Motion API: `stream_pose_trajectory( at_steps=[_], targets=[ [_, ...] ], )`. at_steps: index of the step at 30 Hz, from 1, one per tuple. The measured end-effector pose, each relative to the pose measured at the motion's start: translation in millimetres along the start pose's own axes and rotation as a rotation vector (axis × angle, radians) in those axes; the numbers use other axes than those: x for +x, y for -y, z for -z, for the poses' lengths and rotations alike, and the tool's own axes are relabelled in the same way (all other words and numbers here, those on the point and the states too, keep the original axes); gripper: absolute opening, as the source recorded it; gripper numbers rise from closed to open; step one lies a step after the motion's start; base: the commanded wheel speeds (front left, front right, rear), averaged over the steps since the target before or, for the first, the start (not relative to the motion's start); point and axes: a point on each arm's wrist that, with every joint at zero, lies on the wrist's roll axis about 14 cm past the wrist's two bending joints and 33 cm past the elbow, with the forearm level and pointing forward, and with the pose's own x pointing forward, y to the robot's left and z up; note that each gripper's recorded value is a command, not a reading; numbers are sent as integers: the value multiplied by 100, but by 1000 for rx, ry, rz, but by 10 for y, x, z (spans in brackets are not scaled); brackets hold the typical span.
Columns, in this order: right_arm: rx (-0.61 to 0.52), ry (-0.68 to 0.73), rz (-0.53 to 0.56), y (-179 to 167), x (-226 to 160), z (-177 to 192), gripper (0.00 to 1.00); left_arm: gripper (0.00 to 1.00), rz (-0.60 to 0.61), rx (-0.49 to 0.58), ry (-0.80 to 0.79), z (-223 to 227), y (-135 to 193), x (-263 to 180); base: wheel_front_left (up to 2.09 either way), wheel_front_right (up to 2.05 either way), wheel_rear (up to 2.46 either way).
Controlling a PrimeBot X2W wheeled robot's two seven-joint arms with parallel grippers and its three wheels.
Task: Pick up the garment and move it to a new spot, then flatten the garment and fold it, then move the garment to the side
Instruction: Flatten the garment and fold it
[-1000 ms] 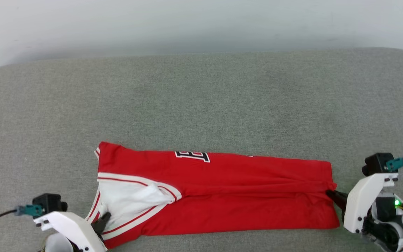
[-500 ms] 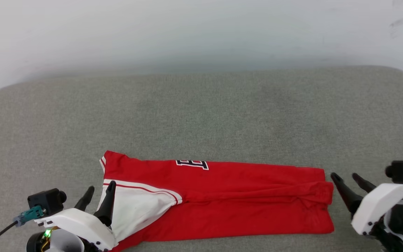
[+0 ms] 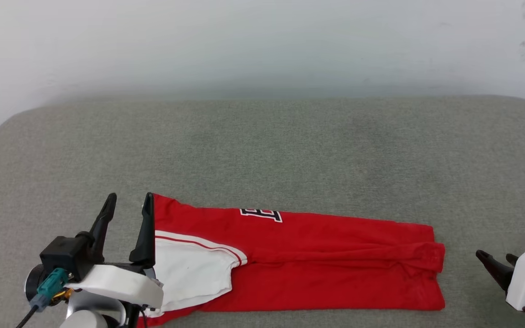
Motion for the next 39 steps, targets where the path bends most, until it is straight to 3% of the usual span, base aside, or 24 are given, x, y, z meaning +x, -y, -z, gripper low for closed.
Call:
stream_pose_trajectory(
  at_steps=[5,18,19,20,32,39],
  targets=[
    [-1,-91,-39,-203,194,114,100,100,-2,33,54,-147,-8,-1,0,0,0],
    [10,-312,-137,-666,695,544,100,100,-79,15,31,-39,-187,-53,0,0,0],
    [6,-319,-140,-675,704,552,45,100,-79,15,30,-36,-189,-54,0,0,0],
    [9,-328,-156,-713,699,563,0,100,-76,20,34,-49,-186,-54,0,0,0],
    [-60,-222,-196,-805,477,315,0,100,-45,42,44,-132,-91,-117,0,0,0],
    [-33,-138,-105,-389,260,117,0,100,-9,31,39,-141,56,-137,0,0,0]
  ],
)
